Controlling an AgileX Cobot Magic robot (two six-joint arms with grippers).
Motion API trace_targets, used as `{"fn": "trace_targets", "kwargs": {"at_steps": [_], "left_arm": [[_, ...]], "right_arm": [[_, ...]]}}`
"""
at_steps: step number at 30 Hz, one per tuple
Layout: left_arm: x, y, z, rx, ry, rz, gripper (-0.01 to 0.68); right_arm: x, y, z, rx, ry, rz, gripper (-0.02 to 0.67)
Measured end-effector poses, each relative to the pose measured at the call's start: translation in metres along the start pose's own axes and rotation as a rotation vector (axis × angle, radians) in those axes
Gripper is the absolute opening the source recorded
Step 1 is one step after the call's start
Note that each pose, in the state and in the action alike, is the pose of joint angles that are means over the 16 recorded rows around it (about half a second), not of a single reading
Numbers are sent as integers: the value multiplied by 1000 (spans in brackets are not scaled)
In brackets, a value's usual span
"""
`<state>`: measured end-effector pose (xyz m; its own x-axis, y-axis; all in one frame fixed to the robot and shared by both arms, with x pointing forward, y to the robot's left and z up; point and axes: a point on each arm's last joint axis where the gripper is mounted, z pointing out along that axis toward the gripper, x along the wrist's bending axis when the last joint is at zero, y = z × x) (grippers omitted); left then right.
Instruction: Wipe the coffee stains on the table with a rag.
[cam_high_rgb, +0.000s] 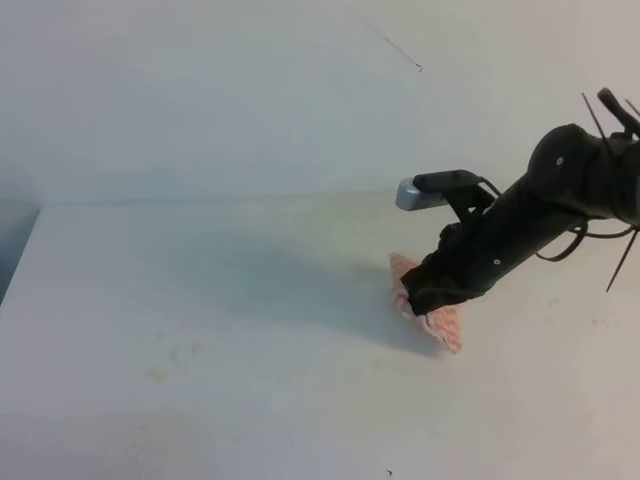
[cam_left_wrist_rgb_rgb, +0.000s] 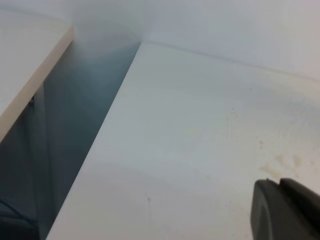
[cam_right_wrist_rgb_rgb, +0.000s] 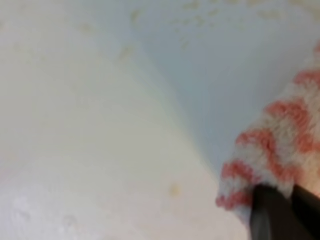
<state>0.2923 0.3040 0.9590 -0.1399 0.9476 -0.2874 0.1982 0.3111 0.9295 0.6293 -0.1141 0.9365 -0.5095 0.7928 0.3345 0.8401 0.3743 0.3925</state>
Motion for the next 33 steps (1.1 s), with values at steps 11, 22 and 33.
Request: {"fn": "trace_targets", "kwargs": {"at_steps": [11,22,33], "left_arm": [[0,0,0,1,0,0,-1],[0,0,0,3,1,0,-1],[0,0,0,1,0,0,-1]], "right_arm": [[9,-18,-28,41,-27,-138,84],[20,-23,-26,27,96,-119,257],[30,-6,-51,-115,92,-163,84]]}}
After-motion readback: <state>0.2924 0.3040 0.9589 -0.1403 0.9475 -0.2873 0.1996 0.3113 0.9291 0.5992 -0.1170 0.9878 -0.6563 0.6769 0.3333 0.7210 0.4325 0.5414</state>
